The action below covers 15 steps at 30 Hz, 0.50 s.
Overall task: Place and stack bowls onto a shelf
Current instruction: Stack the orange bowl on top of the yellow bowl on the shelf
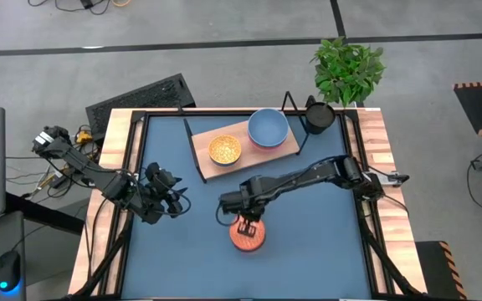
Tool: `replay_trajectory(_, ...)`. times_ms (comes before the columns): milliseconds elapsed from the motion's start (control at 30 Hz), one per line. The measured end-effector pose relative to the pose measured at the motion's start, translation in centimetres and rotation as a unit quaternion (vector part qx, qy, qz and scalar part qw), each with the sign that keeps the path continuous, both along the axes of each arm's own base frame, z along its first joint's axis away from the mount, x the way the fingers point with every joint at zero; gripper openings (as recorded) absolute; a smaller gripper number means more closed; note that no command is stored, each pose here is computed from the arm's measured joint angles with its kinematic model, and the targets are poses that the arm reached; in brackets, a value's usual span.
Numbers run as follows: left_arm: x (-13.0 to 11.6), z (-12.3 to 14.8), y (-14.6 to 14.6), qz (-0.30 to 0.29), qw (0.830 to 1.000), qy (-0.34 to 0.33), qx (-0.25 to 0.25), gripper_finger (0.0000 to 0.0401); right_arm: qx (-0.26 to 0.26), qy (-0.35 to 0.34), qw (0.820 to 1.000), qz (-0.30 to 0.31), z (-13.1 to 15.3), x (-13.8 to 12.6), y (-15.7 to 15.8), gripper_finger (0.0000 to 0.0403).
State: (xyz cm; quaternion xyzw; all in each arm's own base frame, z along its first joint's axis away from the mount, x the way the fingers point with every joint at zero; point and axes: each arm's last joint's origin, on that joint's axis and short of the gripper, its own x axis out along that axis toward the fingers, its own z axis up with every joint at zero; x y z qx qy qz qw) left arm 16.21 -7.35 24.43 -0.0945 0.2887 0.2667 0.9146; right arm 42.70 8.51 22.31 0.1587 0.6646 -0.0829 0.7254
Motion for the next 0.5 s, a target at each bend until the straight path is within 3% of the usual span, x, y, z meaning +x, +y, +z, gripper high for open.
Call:
replay_trajectory(300, 0.0, 0.0, 0.0, 0.001, 1.0, -0.001, 0.006, 0.0162, -0.023, -0.017, 1.0, -0.002, 0.0, 0.8, -4.0, 0.0036)
replay_trajectory(500, 0.0, 0.0, 0.0, 0.003, 1.0, -0.002, 0.004, 0.0162, -0.029, -0.017, 0.999, 0.007, 0.6, 0.4, -3.8, 0.0036)
